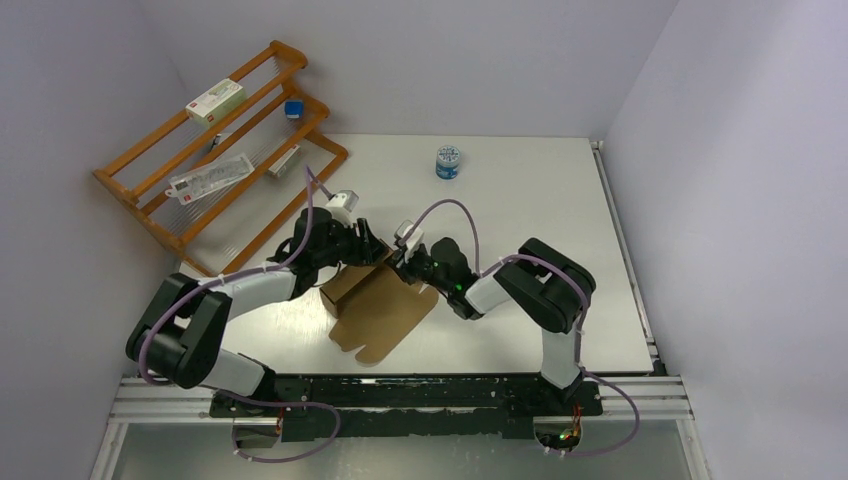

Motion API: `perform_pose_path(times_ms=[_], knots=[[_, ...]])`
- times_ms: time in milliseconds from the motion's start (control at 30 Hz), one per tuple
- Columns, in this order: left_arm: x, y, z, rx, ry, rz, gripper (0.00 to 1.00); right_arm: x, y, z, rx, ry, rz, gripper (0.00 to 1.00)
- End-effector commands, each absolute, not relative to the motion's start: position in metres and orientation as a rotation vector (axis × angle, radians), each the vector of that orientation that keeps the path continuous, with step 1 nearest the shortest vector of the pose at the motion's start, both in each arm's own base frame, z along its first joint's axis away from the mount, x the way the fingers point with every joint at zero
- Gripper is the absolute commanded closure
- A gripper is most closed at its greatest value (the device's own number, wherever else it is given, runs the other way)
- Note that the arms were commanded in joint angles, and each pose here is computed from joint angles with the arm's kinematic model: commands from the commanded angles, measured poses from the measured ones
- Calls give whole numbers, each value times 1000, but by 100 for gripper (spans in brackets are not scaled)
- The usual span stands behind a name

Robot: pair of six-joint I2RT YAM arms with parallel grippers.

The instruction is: Fold the paper box

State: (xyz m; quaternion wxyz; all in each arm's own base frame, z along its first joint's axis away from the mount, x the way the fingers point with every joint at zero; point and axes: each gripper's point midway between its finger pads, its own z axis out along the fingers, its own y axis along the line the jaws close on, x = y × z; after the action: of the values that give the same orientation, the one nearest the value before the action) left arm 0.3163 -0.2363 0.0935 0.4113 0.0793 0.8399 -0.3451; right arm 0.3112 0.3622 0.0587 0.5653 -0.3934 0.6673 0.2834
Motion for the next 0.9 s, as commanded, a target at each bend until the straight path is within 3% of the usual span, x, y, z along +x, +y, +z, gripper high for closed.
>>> perform_pose_path(times_ms=[0, 233, 867], knots=[[306, -257, 103, 251, 2116, -1017, 43, 316, 368, 84, -821, 1449, 645, 74], [304, -264, 102, 224, 2138, -1084, 42, 321, 360, 89, -731, 1439, 568, 82], [288, -280, 112, 218, 2117, -1289, 41, 332, 343, 82, -548, 1550, 481, 89]])
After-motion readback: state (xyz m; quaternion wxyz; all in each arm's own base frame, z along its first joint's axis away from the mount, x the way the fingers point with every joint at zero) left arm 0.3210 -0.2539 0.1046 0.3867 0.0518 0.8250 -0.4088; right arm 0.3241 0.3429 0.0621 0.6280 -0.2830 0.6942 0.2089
